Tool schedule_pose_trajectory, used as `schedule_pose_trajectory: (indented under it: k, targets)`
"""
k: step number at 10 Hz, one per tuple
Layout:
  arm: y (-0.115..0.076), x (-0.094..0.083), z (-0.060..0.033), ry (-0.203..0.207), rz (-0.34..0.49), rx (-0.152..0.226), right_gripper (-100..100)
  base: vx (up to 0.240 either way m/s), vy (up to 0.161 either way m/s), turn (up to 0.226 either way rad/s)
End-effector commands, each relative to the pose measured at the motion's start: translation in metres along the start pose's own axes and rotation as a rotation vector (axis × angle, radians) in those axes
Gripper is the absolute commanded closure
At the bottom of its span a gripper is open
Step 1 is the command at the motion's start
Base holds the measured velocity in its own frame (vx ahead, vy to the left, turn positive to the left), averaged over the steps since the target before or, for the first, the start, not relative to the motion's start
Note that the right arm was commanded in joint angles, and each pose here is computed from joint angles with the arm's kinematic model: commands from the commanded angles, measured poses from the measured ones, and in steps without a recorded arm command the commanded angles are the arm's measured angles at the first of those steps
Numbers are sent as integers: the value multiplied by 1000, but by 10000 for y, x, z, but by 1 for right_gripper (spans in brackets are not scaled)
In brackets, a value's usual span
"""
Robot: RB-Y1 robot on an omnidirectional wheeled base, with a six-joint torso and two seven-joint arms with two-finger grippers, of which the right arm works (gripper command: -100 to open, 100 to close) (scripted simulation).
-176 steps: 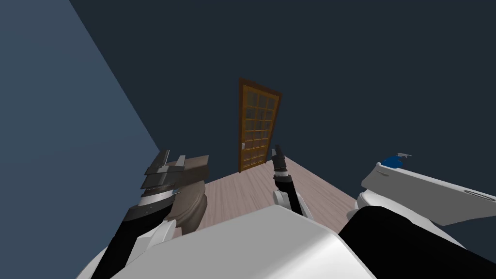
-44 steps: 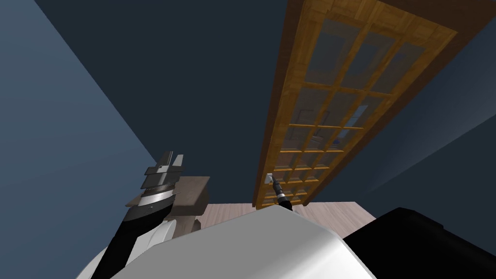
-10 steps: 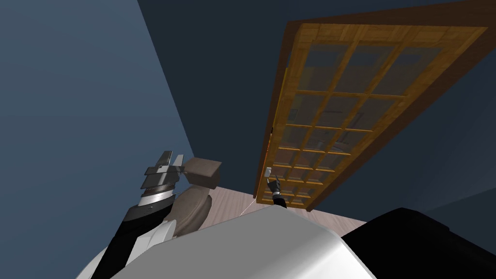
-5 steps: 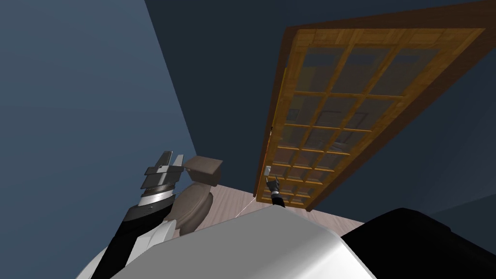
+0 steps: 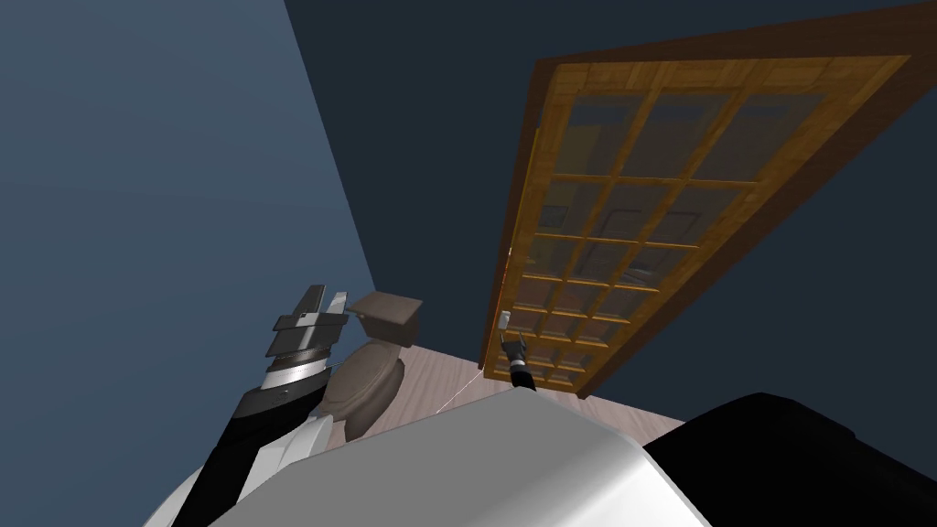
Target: Pull the door open
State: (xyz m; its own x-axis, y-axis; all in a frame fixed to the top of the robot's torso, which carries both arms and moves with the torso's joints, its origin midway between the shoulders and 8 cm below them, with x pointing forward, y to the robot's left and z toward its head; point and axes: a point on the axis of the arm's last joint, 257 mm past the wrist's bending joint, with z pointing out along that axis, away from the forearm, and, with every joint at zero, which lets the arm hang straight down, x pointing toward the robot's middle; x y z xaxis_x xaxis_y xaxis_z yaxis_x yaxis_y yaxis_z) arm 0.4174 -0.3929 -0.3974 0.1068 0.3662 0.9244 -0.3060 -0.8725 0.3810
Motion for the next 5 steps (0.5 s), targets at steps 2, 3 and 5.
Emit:
schedule_pose_trajectory:
  k: [2, 3, 5]
  targets:
    - [-47, 11, 15, -9, 109, -10, -100, -63, -11, 45]
    - [-47, 11, 15, -9, 122, -10, -100, -57, -17, 21]
    - [-87, 20, 26, -16, 213, -18, -100, -63, -12, 47]
